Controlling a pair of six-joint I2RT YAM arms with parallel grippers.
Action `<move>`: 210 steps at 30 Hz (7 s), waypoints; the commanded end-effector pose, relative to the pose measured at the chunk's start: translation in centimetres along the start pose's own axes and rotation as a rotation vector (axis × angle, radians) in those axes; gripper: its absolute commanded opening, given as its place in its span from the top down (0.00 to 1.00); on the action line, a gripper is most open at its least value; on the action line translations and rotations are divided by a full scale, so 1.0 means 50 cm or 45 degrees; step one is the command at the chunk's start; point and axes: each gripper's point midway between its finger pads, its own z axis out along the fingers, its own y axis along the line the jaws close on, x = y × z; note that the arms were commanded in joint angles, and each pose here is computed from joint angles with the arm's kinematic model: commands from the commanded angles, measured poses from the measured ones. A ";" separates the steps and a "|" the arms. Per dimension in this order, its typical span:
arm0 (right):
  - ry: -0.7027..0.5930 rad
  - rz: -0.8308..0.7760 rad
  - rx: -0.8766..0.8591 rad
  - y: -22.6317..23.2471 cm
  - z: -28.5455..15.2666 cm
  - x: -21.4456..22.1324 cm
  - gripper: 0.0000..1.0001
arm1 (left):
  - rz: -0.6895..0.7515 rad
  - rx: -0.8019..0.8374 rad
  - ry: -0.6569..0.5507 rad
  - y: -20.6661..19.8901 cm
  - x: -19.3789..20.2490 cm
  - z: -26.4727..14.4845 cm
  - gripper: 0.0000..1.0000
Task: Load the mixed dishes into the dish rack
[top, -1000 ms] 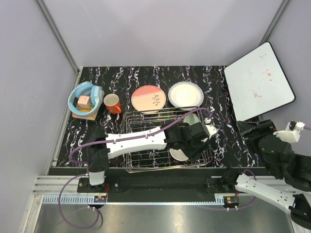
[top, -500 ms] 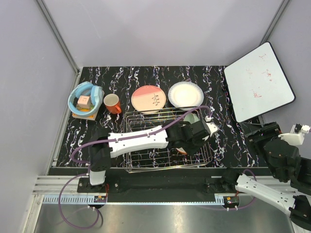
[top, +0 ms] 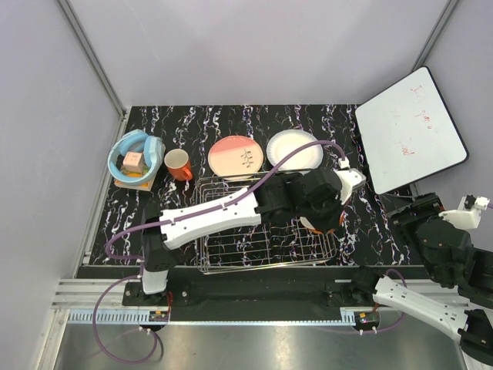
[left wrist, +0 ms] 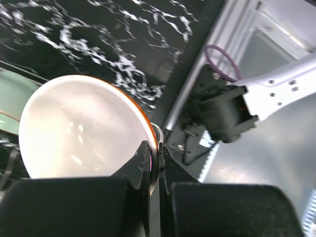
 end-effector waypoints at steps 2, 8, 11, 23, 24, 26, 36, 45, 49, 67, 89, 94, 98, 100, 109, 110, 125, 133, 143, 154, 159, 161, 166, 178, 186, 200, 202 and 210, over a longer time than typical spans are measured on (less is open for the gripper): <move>-0.032 -0.266 0.216 -0.103 -0.004 -0.012 0.31 | -0.203 0.177 -0.113 -0.055 -0.074 -0.053 1.00; -0.042 -0.288 0.228 -0.102 0.000 -0.011 0.32 | -0.509 0.174 -0.172 -0.035 -0.123 -0.087 1.00; -0.035 -0.296 0.238 -0.101 0.003 -0.006 0.32 | -0.395 0.253 -0.221 -0.061 -0.149 -0.121 1.00; -0.006 -0.255 0.237 -0.107 0.002 0.006 0.33 | -0.785 0.049 -0.754 0.043 -0.206 -0.142 1.00; -0.006 -0.258 0.238 -0.107 0.002 0.006 0.33 | -0.863 0.050 -0.764 0.044 -0.210 -0.139 1.00; -0.005 -0.256 0.242 -0.107 0.003 0.007 0.33 | -0.890 0.085 -0.773 0.026 -0.216 -0.126 1.00; -0.025 -0.230 0.222 -0.109 -0.002 -0.005 0.33 | -1.215 0.018 -0.736 0.071 -0.111 -0.032 1.00; -0.024 -0.209 0.196 -0.112 -0.008 -0.012 0.32 | -1.316 -0.031 -0.729 0.076 -0.051 0.004 1.00; -0.010 -0.214 0.202 -0.120 -0.007 -0.005 0.32 | -1.347 0.032 -0.728 0.048 -0.059 0.021 1.00; -0.004 -0.173 0.160 -0.131 -0.020 -0.014 0.35 | -1.534 -0.027 -0.704 0.122 0.017 0.043 1.00; -0.011 -0.179 0.165 -0.139 -0.016 -0.012 0.34 | -1.478 -0.008 -0.576 0.112 0.039 0.061 0.01; -0.005 -0.197 0.185 -0.143 -0.011 -0.003 0.33 | -1.396 0.007 -0.569 0.099 0.014 0.053 0.01; 0.001 -0.239 0.226 -0.151 0.001 0.014 0.32 | -1.259 0.021 -0.548 0.096 -0.017 0.046 0.01; 0.001 -0.262 0.243 -0.150 0.007 0.020 0.31 | -1.139 0.015 -0.567 0.112 -0.061 0.029 0.01; -0.104 -0.446 0.297 -0.052 0.060 0.031 0.29 | -0.655 -0.109 -0.534 0.268 -0.173 -0.102 0.01; -0.114 -0.479 0.283 -0.032 0.073 0.039 0.29 | -0.607 -0.111 -0.557 0.276 -0.188 -0.125 0.01; 0.074 -0.497 0.156 0.195 0.525 -0.001 0.12 | -0.208 -0.563 -0.584 0.585 -0.121 -0.618 0.01; 0.609 -0.447 0.036 0.103 0.756 0.109 0.12 | -0.167 -0.867 -0.228 0.703 0.023 -0.671 0.01; 0.861 -0.444 0.099 -0.050 0.828 0.206 0.11 | -0.343 -0.813 -0.177 0.723 0.102 -0.629 0.01; 0.921 -0.391 0.151 -0.138 0.865 0.244 0.13 | -0.348 -0.800 -0.164 0.711 0.138 -0.614 0.01; 0.978 -0.324 0.177 -0.179 0.879 0.284 0.16 | -0.368 -0.763 -0.158 0.708 0.146 -0.600 0.01; 0.982 -0.314 0.170 -0.183 0.886 0.292 0.18 | -0.376 -0.747 -0.149 0.705 0.153 -0.594 0.01; 1.008 -0.278 0.159 -0.200 0.898 0.314 0.22 | -0.402 -0.704 -0.115 0.705 0.174 -0.572 0.01; 1.076 -0.205 0.189 -0.239 0.899 0.382 0.44 | -0.480 -0.492 0.058 0.631 0.308 -0.474 0.01; 1.071 -0.179 0.212 -0.255 0.896 0.398 0.67 | -0.428 -0.475 0.210 0.597 0.375 -0.412 0.01; 1.000 -0.217 0.229 -0.238 0.883 0.369 1.00 | -0.435 -0.512 0.364 0.630 0.447 -0.360 0.01; 0.964 -0.238 0.225 -0.225 0.881 0.352 1.00 | -0.419 -0.488 0.383 0.626 0.448 -0.347 0.01; 0.833 -0.325 0.155 -0.150 0.869 0.282 1.00 | -0.235 -0.505 0.428 0.640 0.419 -0.325 0.01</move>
